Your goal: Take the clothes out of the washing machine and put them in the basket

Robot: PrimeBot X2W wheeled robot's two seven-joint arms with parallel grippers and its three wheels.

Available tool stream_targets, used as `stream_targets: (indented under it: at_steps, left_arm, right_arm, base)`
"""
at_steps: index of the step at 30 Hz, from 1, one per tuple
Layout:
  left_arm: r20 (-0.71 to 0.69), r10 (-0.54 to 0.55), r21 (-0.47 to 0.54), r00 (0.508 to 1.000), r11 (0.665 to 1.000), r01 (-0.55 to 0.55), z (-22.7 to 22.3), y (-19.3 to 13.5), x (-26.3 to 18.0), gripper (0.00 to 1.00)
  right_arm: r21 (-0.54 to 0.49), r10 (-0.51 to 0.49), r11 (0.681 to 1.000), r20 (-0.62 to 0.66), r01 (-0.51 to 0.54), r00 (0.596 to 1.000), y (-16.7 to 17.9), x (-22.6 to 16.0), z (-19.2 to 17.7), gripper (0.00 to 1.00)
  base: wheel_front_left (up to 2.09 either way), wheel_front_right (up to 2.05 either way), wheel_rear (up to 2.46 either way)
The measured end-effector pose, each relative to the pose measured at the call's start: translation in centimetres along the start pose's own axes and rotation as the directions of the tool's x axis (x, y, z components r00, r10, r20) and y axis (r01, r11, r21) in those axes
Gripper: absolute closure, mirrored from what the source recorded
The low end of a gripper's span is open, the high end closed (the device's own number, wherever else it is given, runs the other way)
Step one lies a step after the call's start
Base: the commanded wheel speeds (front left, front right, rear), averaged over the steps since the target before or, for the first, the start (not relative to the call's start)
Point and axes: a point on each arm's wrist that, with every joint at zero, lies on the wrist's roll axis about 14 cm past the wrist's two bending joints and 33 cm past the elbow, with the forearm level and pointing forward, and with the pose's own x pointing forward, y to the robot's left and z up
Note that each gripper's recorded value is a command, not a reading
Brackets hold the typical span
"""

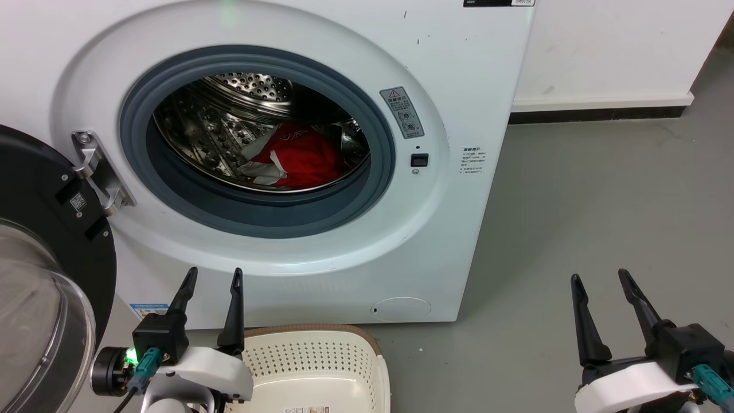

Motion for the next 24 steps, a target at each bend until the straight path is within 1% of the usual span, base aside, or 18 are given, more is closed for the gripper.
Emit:
stream_targets:
  at_steps: [7,16,24]
  left_arm:
    - [0.002,-0.011,0.036,1.0,0.999,0.01,-0.06,-0.19,-0.05,0.0]
    - [-0.002,-0.008,0.021,1.0,1.0,0.008,-0.28,-0.21,-0.11,0.0]
    - [-0.005,0.001,0.029,1.0,1.0,-0.001,-0.36,0.17,0.02,0.0]
  right_arm:
    - [-0.024,0.006,1.0,0.001,-0.006,1.0,0.13,-0.08,-0.07,0.0]
    - [-0.019,0.009,1.0,-0.018,-0.009,1.0,0.22,-0.02,-0.7,0.0]
    - [-0.017,0.009,1.0,-0.025,-0.01,1.0,0.23,0.04,-0.95,0.0]
  base:
    - [0.0,0.0,0.0]
    - [0.0,0.0,0.0]
    - [0.0,0.0,0.0]
